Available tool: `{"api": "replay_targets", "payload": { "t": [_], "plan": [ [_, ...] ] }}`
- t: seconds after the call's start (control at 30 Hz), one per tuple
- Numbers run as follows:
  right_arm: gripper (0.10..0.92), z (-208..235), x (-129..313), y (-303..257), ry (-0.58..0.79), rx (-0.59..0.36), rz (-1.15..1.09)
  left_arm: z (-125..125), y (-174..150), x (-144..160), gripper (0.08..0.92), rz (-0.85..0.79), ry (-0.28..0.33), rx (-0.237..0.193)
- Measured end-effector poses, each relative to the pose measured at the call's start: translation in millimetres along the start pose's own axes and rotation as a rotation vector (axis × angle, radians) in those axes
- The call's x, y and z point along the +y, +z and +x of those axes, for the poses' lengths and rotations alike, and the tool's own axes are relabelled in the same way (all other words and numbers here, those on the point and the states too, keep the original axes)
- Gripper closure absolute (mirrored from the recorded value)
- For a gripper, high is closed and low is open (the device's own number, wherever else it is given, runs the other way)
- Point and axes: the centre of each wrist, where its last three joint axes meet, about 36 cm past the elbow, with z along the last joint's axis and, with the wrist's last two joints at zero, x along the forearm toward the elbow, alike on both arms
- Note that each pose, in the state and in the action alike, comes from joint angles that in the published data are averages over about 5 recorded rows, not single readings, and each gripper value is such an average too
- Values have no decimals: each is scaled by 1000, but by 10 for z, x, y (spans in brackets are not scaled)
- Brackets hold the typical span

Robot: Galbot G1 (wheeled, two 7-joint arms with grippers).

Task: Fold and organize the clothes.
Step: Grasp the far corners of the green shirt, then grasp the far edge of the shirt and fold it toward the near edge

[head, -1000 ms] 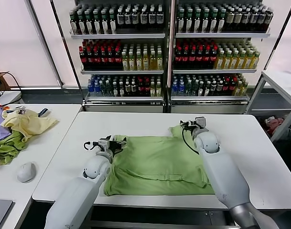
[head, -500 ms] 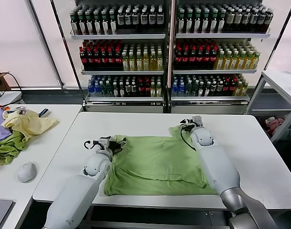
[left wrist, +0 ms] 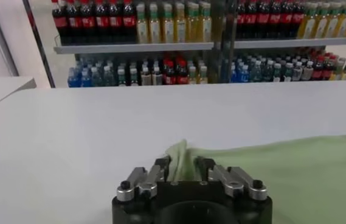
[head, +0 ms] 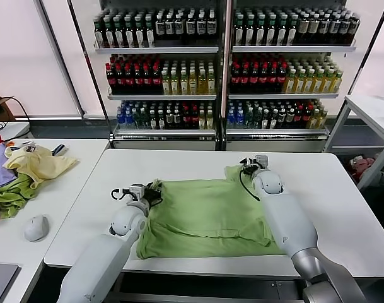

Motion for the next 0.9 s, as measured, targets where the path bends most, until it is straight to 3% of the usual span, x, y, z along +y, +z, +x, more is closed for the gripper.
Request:
{"api": "replay_targets", "payload": {
  "t": [0.2, 0.3, 0.63, 0.9],
  "plan": [
    [805, 157, -39, 70, -34, -44, -25, 73, 38, 36, 859, 29, 9, -38],
    [867, 280, -82, 100, -46, -74, -39, 143, 52, 62, 902, 46, 19, -71],
    [905, 876, -222, 203, -85, -192, -67, 615, 46, 123, 906, 86, 81, -203],
    [905, 1452, -370, 410, -94, -268, -75, 1091, 174, 63, 906, 96, 148, -245]
  ]
}}
